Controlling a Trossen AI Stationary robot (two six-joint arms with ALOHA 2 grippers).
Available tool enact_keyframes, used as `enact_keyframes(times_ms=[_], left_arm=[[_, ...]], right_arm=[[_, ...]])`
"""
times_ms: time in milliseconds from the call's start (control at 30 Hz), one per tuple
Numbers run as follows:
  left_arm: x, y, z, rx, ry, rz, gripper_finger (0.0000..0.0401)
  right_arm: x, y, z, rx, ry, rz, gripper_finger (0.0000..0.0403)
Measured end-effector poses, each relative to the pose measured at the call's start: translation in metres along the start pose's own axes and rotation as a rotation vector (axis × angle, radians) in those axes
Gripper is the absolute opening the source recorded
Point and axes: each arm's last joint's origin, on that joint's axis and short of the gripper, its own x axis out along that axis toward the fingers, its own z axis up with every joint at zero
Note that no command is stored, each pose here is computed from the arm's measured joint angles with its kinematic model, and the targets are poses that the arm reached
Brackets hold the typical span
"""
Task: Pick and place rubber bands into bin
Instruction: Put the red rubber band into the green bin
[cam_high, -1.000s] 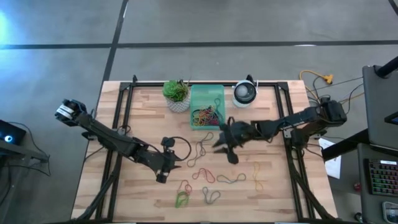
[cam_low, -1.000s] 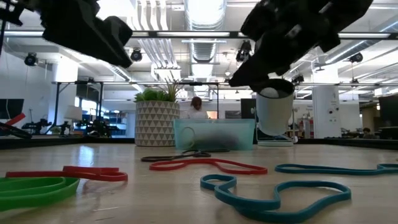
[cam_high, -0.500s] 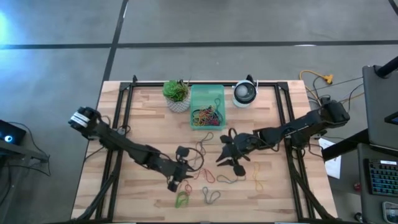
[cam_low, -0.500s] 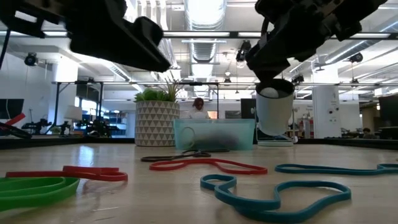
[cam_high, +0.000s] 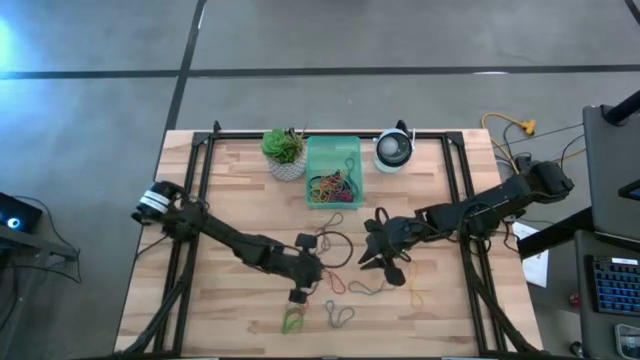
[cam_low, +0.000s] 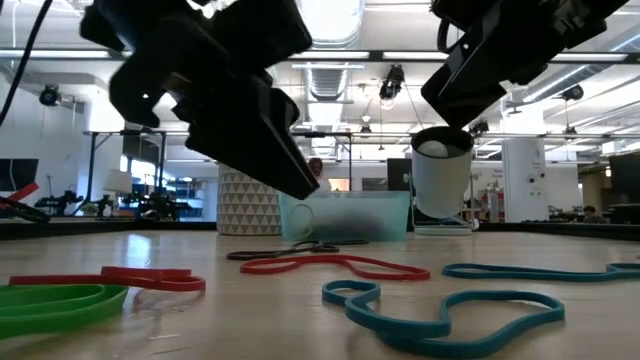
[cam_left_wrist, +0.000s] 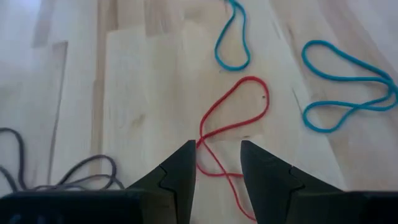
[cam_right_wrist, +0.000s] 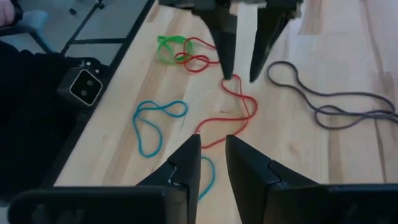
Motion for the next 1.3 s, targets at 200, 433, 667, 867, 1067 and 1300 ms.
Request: enact_keyframes(times_ms=[200,433,667,867,1067,1300], left_arm=[[0.012,0.001,0.009,-0.02,0.034,-0.011,0.0112],[0.021,0.009,0.009,-0.065,0.076,-0.036,0.0112],[0.029,0.016,0.004,-0.114,0.105,-0.048,0.0112],[0.029,0.016,0.002,-0.133,0.112,-0.052,0.0112],[0.034,0.019,-0.002,-0.156,0.129,-0.047,0.0112],[0.047,0.018,-0.009,-0.171,0.158,-0.058,0.0112]], right_arm=[[-0.001,0.006,-0.001,-0.012,0.006,0.015,0.007],[0.0,0.008,-0.004,0.008,0.025,0.021,0.0075],[0.0,0.008,-0.004,0.033,0.03,0.019,0.0068],[0.0,0.008,-0.004,0.04,0.027,0.019,0.0073],[0.0,0.008,-0.004,0.04,0.025,0.02,0.0073],[0.001,0.013,-0.005,0.029,0.031,0.035,0.0065]])
